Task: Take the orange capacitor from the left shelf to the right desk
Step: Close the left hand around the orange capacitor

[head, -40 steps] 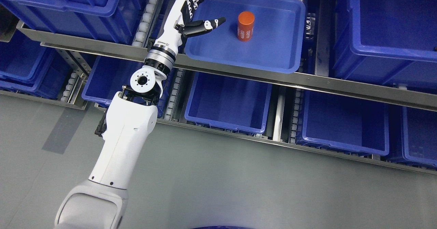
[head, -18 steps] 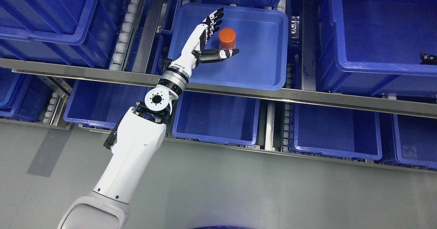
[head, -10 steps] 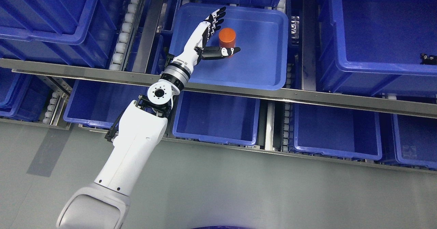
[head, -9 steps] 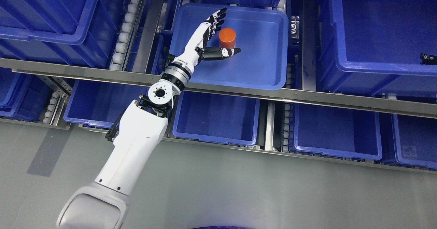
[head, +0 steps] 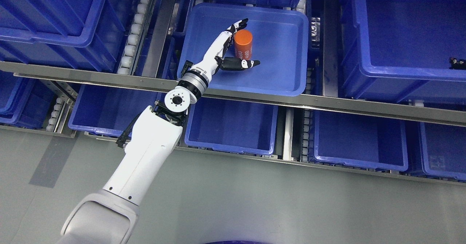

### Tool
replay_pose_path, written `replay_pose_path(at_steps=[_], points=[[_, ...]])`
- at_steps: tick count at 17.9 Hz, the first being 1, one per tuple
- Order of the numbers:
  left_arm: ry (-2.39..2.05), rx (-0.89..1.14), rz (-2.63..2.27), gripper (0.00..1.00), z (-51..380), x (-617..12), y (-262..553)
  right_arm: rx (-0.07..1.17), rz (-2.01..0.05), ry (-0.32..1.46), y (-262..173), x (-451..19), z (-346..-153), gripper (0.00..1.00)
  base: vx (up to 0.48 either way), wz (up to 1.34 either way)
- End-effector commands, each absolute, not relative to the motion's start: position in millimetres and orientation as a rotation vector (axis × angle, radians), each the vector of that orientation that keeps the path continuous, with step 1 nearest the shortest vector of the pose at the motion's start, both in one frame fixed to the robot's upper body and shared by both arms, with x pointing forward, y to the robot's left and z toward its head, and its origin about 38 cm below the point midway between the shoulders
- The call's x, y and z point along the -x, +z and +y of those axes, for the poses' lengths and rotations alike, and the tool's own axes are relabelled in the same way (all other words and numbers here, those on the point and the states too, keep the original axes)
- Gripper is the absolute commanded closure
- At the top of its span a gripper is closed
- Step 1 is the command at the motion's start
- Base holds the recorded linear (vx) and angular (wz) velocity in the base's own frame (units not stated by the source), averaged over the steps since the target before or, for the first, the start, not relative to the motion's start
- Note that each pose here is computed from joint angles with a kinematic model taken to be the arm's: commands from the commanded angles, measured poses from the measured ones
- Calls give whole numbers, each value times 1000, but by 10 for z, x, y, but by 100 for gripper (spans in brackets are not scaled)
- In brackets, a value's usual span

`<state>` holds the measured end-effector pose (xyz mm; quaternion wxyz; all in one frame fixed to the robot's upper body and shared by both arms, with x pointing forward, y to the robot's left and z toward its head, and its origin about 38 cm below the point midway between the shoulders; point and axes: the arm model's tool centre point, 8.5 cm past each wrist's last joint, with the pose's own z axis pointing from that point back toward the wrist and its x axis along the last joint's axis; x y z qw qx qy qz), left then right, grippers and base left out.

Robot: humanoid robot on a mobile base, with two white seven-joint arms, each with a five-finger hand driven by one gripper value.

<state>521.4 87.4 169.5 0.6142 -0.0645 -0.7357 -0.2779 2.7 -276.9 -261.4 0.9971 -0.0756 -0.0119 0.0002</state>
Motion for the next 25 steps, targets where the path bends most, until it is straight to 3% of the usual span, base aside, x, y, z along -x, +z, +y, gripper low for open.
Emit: replay_pose_path(at_steps=[1,9,13,15,19,25], points=[[-674,96,-1621,7,991,-5310,1497,169,-18,-4,-2604,64,-2884,0,0,0],[-664,98,-1650,36,1024,-5355,1562,169,-18,-4,-2604,64,-2884,0,0,0],[-641,108,-1703,70,1073,-5365,1626,169,-18,-4,-2604,64,-2884,0,0,0],[-639,113,-1726,79,1075,-5361,1644,169,-19,-4,-2604,54,-2884,0,0,0],[-616,119,-1762,92,1116,-5366,1676,169,-18,-4,-2604,64,-2884,0,0,0],[-594,141,-1816,99,1139,-5358,1736,169,-18,-4,-2604,64,-2884,0,0,0]])
